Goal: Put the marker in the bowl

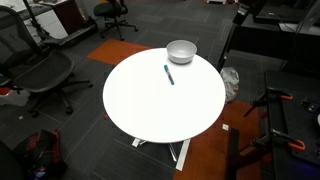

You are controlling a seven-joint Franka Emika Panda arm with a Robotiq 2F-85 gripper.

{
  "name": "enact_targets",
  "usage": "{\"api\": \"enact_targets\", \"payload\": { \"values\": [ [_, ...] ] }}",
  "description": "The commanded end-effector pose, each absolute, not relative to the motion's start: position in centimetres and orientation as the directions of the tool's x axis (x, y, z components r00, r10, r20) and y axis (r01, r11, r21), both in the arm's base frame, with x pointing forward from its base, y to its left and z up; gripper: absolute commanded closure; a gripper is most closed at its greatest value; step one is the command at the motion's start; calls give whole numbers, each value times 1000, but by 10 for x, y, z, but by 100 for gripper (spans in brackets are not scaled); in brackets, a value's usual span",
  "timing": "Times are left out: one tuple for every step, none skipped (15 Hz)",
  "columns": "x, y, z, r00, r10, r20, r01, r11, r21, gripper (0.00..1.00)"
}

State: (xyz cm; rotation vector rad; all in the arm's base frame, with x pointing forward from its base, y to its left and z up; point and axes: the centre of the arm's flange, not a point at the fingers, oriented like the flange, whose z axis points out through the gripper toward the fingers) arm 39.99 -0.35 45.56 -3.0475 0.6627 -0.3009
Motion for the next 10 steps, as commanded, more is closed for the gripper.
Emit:
{"api": "enact_targets", "payload": {
  "values": [
    [439,0,450,840,-509,187,-509,-859,-53,0],
    [446,-1,445,826,-533,184,-533,-844,-50,0],
    [454,-1,441,817,-549,178,-548,-834,-55,0],
    [461,-2,436,805,-568,173,-568,-821,-51,0],
    [468,-6,429,802,-574,167,-573,-817,-60,0],
    [475,-7,424,792,-586,169,-586,-808,-58,0],
    [481,-11,416,787,-592,172,-591,-804,-61,0],
    [488,-16,410,784,-596,171,-596,-801,-61,0],
    [497,-22,401,789,-592,163,-591,-804,-63,0],
    [505,-29,391,790,-592,158,-591,-804,-61,0]
  ]
}}
